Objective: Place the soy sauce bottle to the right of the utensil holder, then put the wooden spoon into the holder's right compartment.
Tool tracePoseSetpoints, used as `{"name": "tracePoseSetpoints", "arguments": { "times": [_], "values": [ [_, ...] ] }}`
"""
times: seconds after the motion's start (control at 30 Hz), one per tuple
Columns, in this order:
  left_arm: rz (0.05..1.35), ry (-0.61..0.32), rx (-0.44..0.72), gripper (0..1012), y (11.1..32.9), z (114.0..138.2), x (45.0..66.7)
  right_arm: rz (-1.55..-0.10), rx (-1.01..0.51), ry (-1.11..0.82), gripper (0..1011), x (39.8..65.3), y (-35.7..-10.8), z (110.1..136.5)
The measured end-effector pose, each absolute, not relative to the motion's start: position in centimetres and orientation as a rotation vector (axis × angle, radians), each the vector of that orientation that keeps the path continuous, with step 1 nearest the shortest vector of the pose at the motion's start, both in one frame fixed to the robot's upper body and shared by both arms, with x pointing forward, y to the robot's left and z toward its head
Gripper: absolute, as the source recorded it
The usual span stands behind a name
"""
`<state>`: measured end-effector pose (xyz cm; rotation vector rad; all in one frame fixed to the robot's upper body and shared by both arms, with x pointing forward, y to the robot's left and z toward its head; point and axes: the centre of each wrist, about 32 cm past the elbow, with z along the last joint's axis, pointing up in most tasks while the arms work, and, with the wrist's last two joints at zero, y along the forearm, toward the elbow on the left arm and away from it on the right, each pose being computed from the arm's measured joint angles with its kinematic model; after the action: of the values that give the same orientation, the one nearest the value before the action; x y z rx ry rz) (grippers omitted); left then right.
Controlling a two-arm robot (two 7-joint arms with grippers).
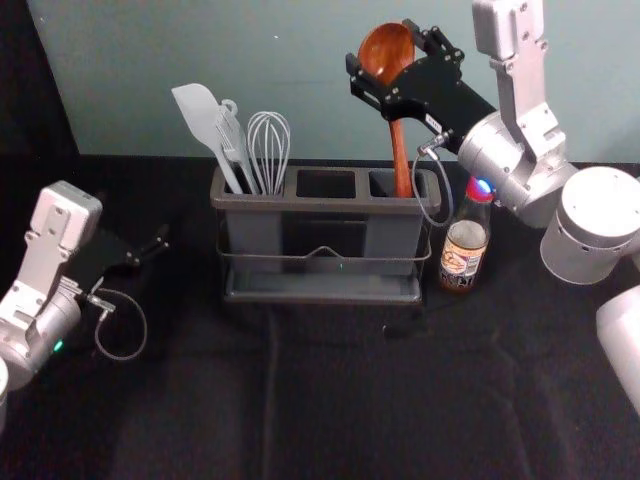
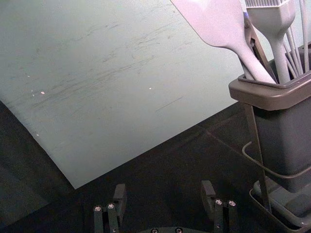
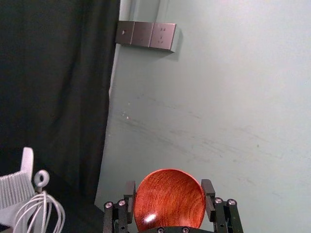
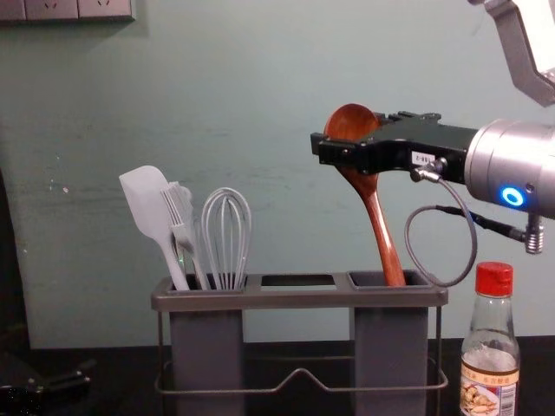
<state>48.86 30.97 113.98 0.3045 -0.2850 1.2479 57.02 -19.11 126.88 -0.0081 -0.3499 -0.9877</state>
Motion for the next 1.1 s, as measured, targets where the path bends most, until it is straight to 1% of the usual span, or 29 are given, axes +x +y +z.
{"name": "tracePoseSetpoints", "arguments": {
  "times": [0.6,1.1],
  "values": [
    [1.248,-0.285,0.304,1005,31.0,114.0,48.9,-0.960,-0.044,-0.333,840,57.2,-19.2,125.0],
    [1.248,-0.285,0.304,1005,31.0,114.0,48.9,-0.956,-0.063,-0.308,838,56.9,-19.3,123.6]
  ]
}}
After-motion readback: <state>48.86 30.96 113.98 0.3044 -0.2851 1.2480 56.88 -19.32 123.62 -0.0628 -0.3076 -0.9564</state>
